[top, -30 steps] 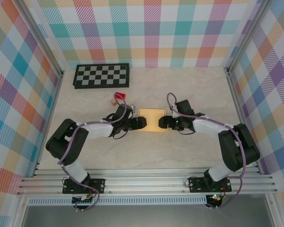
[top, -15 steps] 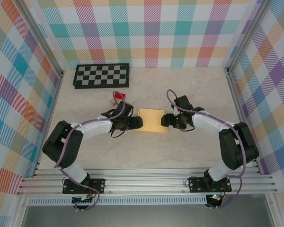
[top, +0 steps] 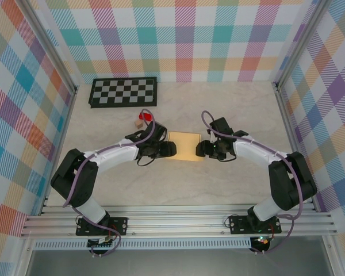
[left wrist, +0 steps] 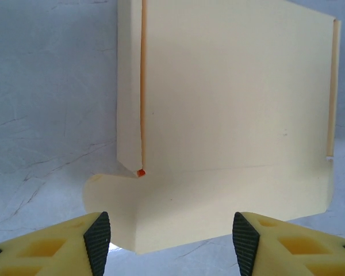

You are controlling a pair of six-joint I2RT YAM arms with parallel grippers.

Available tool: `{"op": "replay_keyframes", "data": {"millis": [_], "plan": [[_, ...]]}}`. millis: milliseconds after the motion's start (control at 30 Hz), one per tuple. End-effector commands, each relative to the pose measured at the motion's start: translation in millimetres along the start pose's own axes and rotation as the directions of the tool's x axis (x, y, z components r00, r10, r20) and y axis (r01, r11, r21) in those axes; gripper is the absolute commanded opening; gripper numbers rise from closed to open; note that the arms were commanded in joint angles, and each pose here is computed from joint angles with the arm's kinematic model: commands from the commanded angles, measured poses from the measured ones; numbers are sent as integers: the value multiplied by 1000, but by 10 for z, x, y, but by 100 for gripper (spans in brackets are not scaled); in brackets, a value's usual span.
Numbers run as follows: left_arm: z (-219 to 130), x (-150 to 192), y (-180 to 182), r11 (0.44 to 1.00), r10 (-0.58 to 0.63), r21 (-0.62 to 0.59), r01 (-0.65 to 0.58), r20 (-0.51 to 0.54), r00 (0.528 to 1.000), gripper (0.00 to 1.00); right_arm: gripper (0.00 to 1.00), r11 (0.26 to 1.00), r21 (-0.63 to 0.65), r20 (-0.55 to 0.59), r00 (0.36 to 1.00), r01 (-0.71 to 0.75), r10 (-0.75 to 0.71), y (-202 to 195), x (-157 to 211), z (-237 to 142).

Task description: Fold the paper box

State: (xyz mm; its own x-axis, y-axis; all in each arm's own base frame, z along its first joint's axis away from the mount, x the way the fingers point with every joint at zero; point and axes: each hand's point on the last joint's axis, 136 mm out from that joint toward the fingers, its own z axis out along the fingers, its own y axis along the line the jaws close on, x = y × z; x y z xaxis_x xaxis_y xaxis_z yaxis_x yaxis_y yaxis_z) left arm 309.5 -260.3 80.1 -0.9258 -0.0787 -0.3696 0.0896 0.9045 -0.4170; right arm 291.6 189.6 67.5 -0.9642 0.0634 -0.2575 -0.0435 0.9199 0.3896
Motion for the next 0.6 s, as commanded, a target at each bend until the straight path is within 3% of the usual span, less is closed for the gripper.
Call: {"op": "replay_keyframes", "data": {"millis": [0, 67, 167, 233, 300, 467, 567], "plan": [[-51, 70, 81, 997, 65, -49, -66, -27, 998, 58, 64, 995, -67, 30, 997, 72, -70, 163, -65, -43], [-172, 39, 129, 984, 161, -76, -160, 1, 987, 55, 62, 961, -112, 91, 966, 253, -243, 329, -80, -132], [-325, 8, 156, 944, 319, -116, -309, 70, 945, 55, 61, 850, -52, 148, 846, 524, -512, 484, -37, -213], [-401, 19, 177, 904, 415, -168, -394, 123, 901, 57, 61, 691, 18, 182, 677, 723, -713, 632, 64, -197], [-499, -6, 208, 889, 448, -200, -411, 196, 872, 57, 61, 474, 119, 219, 443, 872, -870, 774, 177, -130], [-826, -54, 382, 931, 353, -222, -290, 345, 870, 58, 60, 137, 361, 202, 66, 923, -977, 844, 154, 25], [-1022, -32, 607, 961, 238, -239, -143, 440, 866, 58, 56, -2, 497, 129, -77, 868, -989, 872, 49, 116]]}}
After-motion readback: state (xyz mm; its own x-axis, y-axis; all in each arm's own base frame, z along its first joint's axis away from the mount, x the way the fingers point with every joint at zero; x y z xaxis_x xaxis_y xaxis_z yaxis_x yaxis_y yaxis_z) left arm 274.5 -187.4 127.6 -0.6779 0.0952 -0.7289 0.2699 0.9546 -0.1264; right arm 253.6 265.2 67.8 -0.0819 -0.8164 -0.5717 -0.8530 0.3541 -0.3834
